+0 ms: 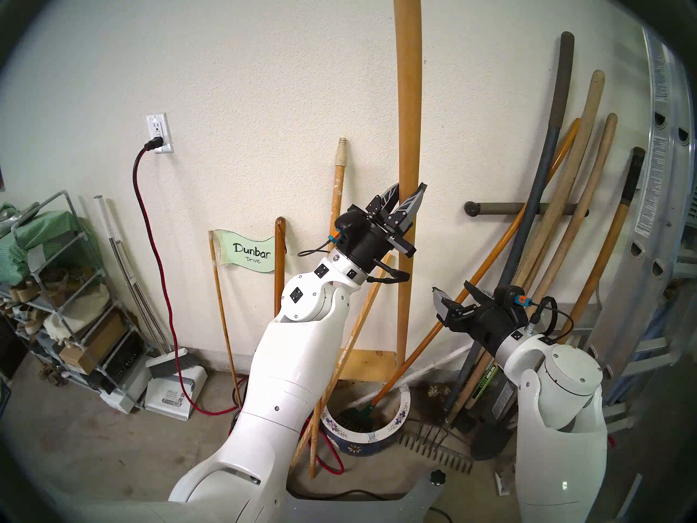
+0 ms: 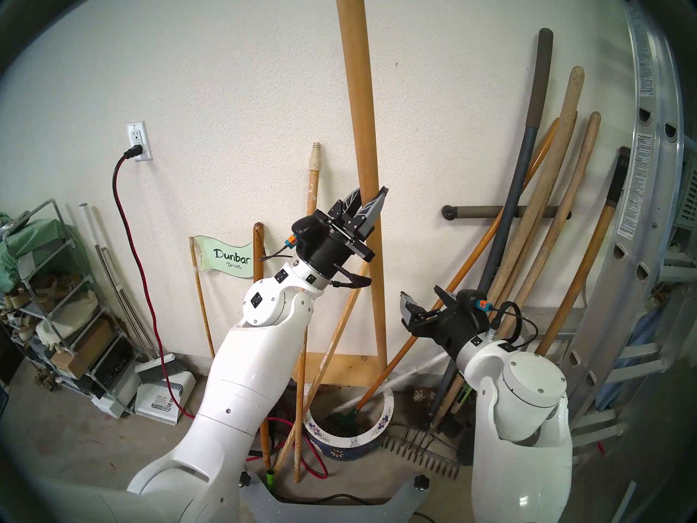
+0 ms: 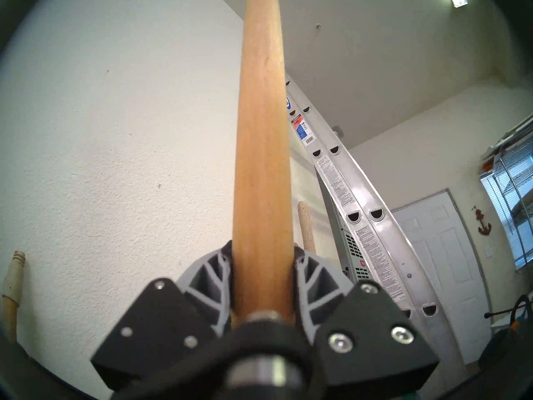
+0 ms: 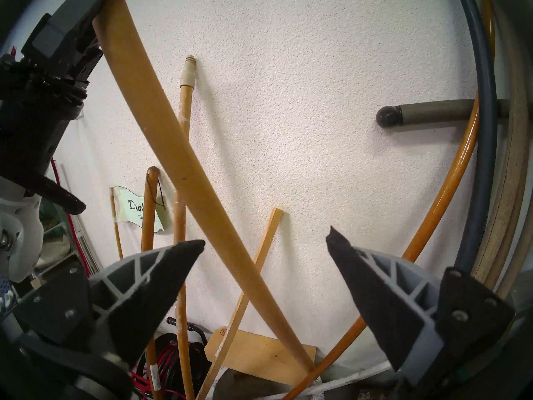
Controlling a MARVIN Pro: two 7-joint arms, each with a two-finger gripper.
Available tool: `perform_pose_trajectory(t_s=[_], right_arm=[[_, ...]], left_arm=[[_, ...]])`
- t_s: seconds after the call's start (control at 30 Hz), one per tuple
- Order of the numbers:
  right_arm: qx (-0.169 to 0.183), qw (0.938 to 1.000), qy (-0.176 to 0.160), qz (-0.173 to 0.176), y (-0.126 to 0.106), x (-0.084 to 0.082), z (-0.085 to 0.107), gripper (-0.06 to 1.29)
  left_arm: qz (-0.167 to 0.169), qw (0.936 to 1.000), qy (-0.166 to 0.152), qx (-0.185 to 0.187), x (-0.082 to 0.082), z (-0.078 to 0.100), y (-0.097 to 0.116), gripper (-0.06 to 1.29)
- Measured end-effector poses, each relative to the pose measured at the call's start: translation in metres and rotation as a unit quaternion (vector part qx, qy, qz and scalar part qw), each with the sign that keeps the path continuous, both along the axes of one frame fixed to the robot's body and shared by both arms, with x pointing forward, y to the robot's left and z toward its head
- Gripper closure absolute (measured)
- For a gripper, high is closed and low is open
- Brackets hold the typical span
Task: Put wooden sticks into the pot
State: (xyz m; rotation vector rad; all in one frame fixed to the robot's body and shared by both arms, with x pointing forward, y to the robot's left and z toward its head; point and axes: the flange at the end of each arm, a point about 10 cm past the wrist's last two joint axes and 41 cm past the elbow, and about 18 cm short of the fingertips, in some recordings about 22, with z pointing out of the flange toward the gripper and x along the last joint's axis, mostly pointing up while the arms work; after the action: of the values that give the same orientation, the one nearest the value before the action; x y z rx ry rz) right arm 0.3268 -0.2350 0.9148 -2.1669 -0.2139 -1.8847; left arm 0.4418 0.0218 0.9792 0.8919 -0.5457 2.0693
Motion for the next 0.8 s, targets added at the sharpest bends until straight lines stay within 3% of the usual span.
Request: perform_pose_trajectory(t_s=[0.5,0.8], right_arm=[[0.000,1.0000,0.000,0.000,0.000,0.000,0.000,0.01],[0.000,1.0000,0.000,0.000,0.000,0.000,0.000,0.01]], left_arm=[[-0.004,0.9978,0.062,0.020,-0.024,0.013,0.011,0.92],[0.036,0.9907,0.116,0.062,-0.035,0.010,0.025,0.92]])
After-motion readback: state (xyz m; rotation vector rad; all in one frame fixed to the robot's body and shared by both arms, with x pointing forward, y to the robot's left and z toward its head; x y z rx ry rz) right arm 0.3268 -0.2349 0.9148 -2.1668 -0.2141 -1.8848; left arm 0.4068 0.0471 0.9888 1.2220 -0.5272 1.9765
